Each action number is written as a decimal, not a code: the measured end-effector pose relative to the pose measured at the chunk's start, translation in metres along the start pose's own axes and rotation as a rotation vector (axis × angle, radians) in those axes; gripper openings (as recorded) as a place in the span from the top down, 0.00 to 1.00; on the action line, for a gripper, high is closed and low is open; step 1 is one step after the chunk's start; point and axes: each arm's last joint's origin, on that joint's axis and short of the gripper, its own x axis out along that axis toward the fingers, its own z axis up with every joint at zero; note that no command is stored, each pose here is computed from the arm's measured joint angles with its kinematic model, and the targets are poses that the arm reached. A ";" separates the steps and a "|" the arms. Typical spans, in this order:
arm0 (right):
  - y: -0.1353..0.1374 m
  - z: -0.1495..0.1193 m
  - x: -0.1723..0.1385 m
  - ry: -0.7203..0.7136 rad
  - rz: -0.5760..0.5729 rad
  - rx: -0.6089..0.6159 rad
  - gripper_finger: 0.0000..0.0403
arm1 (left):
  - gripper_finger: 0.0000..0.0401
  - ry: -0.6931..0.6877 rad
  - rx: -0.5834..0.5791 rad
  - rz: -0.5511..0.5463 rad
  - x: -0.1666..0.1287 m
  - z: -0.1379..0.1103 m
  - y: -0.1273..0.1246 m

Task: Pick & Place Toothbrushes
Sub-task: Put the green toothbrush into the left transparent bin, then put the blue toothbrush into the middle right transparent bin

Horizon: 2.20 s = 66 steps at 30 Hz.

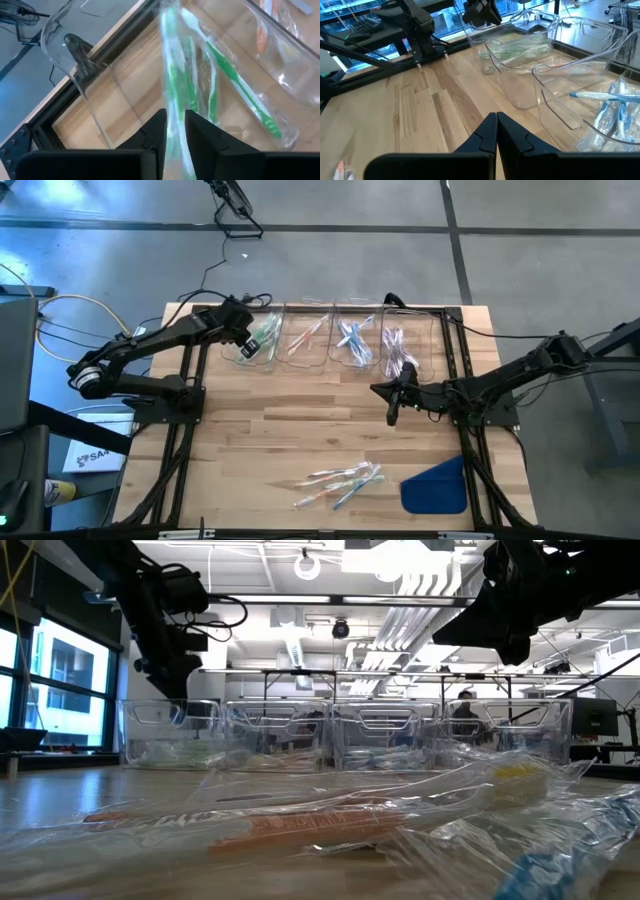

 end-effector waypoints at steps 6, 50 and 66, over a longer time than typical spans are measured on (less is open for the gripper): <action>0.000 0.000 0.000 0.000 0.000 0.000 0.99 | 0.76 -0.004 0.018 -0.009 0.000 0.000 0.000; 0.010 0.014 -0.002 -0.093 0.180 0.064 0.99 | 0.72 -0.583 0.716 -0.528 -0.077 -0.002 -0.147; 0.007 0.006 -0.001 -0.017 0.148 0.033 0.99 | 0.72 -0.596 0.764 -0.509 -0.076 -0.002 -0.146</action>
